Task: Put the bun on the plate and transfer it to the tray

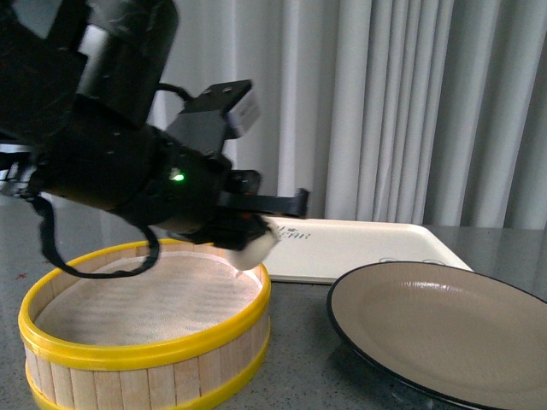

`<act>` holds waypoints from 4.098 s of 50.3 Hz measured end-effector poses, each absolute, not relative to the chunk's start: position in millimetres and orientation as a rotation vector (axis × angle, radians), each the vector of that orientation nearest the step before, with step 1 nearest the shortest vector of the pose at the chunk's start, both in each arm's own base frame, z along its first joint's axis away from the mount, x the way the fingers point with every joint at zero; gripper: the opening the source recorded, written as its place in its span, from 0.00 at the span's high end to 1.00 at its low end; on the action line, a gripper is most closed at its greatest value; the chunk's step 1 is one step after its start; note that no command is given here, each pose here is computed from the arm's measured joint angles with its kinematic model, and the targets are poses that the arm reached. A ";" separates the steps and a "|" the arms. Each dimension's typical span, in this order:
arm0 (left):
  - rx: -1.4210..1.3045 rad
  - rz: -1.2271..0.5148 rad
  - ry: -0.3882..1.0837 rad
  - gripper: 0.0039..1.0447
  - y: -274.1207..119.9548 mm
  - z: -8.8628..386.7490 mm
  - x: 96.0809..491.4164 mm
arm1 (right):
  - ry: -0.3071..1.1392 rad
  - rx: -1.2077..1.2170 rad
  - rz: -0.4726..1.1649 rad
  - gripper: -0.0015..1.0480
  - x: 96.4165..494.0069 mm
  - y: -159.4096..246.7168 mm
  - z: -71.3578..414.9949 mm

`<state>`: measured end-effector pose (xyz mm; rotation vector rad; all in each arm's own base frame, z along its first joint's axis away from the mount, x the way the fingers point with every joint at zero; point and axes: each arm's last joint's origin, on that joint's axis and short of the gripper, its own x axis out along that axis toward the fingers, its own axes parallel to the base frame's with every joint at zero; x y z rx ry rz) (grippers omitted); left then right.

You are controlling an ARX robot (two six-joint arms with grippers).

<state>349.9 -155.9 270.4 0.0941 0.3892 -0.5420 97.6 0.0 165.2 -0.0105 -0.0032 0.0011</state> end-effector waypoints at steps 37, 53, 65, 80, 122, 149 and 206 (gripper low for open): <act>0.209 -0.960 0.423 0.95 -305.2 254.4 336.5 | -0.003 -0.010 0.001 0.08 97.6 0.0 165.2; 0.243 -0.931 0.473 0.96 -334.1 233.9 334.5 | -0.003 -0.010 0.001 0.08 97.6 0.0 165.2; 0.247 -0.854 0.468 0.96 -347.2 227.0 342.2 | -0.003 -0.010 0.001 0.08 97.6 0.0 165.2; 0.252 -0.817 0.468 0.65 -348.4 230.5 343.1 | -0.003 -0.010 0.001 0.08 97.6 0.0 165.2; 0.157 -0.763 0.455 0.06 -319.3 253.6 348.3 | -0.003 -0.010 0.001 0.08 97.6 0.0 165.2; -0.102 0.003 0.422 0.06 -98.2 314.1 395.8 | -0.003 -0.010 0.002 0.08 97.6 0.0 165.2; -0.007 -0.018 0.006 0.96 -5.0 188.0 186.6 | -0.003 -0.010 0.001 0.08 97.6 0.0 165.2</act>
